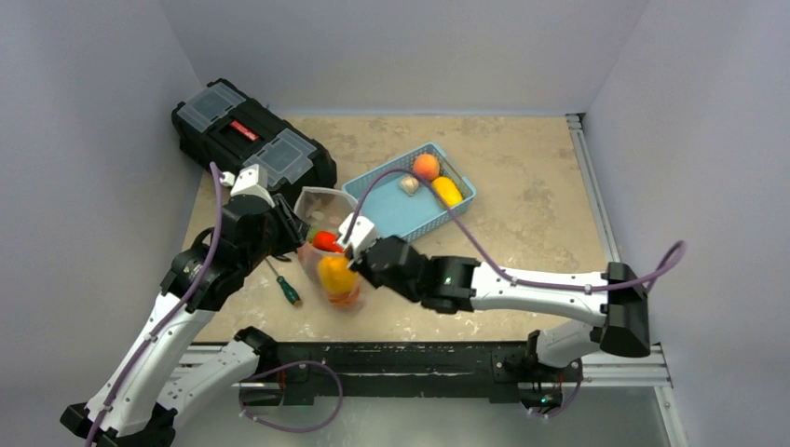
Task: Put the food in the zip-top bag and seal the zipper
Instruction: Adjust the zipper food storage bag at the center of the board.
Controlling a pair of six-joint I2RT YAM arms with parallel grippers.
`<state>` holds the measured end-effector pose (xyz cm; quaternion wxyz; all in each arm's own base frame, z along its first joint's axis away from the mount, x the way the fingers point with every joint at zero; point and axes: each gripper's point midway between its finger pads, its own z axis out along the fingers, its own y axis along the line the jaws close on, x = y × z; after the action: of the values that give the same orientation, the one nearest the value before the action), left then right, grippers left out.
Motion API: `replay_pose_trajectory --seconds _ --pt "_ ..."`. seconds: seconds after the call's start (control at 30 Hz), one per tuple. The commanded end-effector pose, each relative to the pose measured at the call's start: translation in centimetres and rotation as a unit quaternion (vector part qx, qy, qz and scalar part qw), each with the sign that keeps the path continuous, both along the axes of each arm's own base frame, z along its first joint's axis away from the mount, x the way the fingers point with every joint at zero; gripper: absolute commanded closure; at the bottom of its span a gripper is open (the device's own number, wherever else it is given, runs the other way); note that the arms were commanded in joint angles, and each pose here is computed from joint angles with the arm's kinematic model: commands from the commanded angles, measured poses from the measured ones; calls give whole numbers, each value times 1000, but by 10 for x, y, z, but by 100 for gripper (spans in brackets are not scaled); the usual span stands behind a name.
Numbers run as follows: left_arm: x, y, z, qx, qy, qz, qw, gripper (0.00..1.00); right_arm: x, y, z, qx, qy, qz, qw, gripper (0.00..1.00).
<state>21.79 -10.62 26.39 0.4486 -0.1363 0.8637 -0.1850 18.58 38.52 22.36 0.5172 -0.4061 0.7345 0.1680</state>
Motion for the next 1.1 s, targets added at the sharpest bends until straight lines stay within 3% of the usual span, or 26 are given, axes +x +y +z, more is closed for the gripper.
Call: replay_pose_trajectory --seconds 0.0,0.13,0.2,0.3,0.4,0.5,0.6,0.77,1.07 --pt "-3 5 23 49 -45 -48 997 45 13 -7 28 0 -83 141 987 100" --pt "-10 -4 47 60 -99 -112 987 23 8 -6 25 -4 -80 217 973 100" --pt "-15 -20 62 61 -147 -180 971 21 5 -3 19 -17 -73 240 968 100" --pt "-31 -53 72 57 -205 -309 927 24 2 0 15 -25 -56 266 962 100" --pt "-51 -85 62 51 -246 -435 865 24 3 -2 10 -21 -25 276 961 100" --pt "-60 -107 46 69 -271 -501 819 24 3 -5 5 -22 -4 276 961 100" --pt "-58 -119 22 111 -259 -534 797 23 5 -10 5 -18 6 270 963 100" --pt "-33 -111 -16 181 -195 -511 817 31 10 -22 16 -1 -3 240 971 100" --pt "-15 -100 -29 219 -186 -472 834 57 14 -34 31 29 -20 223 974 100"
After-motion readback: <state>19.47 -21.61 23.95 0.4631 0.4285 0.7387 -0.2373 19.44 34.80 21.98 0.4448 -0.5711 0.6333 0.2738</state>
